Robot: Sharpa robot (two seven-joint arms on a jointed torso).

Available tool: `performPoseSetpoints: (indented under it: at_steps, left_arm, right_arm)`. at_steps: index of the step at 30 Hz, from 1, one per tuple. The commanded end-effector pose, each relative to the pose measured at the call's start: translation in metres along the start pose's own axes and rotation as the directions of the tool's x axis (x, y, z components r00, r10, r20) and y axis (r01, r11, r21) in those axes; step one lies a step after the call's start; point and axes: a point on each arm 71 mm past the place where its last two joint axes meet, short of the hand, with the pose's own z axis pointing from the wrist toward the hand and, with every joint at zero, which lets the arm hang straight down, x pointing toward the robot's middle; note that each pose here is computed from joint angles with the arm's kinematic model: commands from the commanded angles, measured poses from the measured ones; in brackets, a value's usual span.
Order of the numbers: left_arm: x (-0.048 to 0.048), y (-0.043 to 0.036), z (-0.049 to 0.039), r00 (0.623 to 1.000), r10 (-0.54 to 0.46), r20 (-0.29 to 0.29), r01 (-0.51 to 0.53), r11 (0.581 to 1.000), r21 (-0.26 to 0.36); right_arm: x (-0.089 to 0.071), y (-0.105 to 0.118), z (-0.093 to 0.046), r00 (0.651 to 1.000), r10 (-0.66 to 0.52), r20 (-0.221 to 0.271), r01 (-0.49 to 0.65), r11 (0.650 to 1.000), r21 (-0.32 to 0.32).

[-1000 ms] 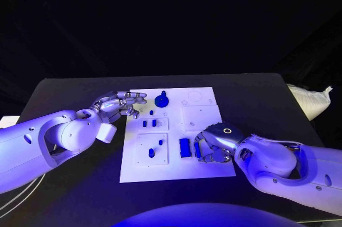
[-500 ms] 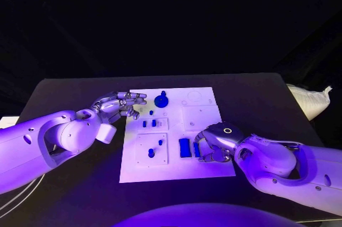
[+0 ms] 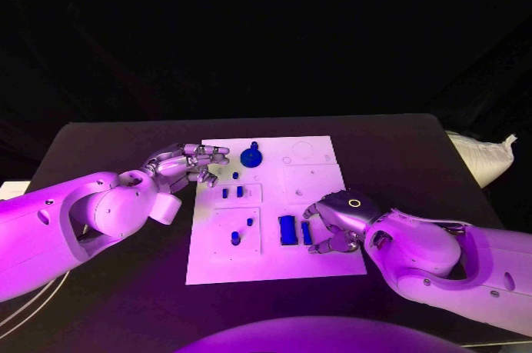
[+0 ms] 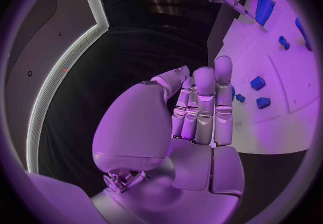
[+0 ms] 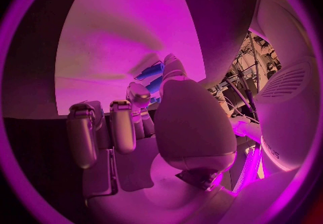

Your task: Assemble the parts on the task board

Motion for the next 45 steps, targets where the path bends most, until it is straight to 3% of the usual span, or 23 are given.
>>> performPoseSetpoints:
  at_steps: [1, 28, 41, 45]
  left_arm:
    - [0.0028, 0.0, 0.0004, 1.0, 0.003, -0.026, -0.003, 1.0, 0.001]
    - [0.0023, 0.0006, 0.0006, 1.0, 0.013, -0.023, -0.014, 1.0, -0.006]
    - [0.0022, 0.0008, 0.0005, 1.0, 0.017, -0.022, -0.017, 1.0, -0.008]
    - [0.0021, 0.0008, 0.0005, 1.0, 0.017, -0.021, -0.018, 1.0, -0.008]
  right_arm:
    - [-0.0015, -0.0014, 0.0003, 1.0, -0.009, 0.025, 0.008, 1.0, 0.023]
    - [0.0002, -0.0084, 0.0064, 1.0, -0.001, 0.001, 0.0, 0.998, 0.058]
    - [0.0001, -0.0072, 0.0061, 1.0, 0.009, -0.011, -0.008, 0.999, 0.046]
    - [-0.0019, -0.0066, 0.004, 1.0, 0.027, 0.006, -0.027, 0.999, 0.032]
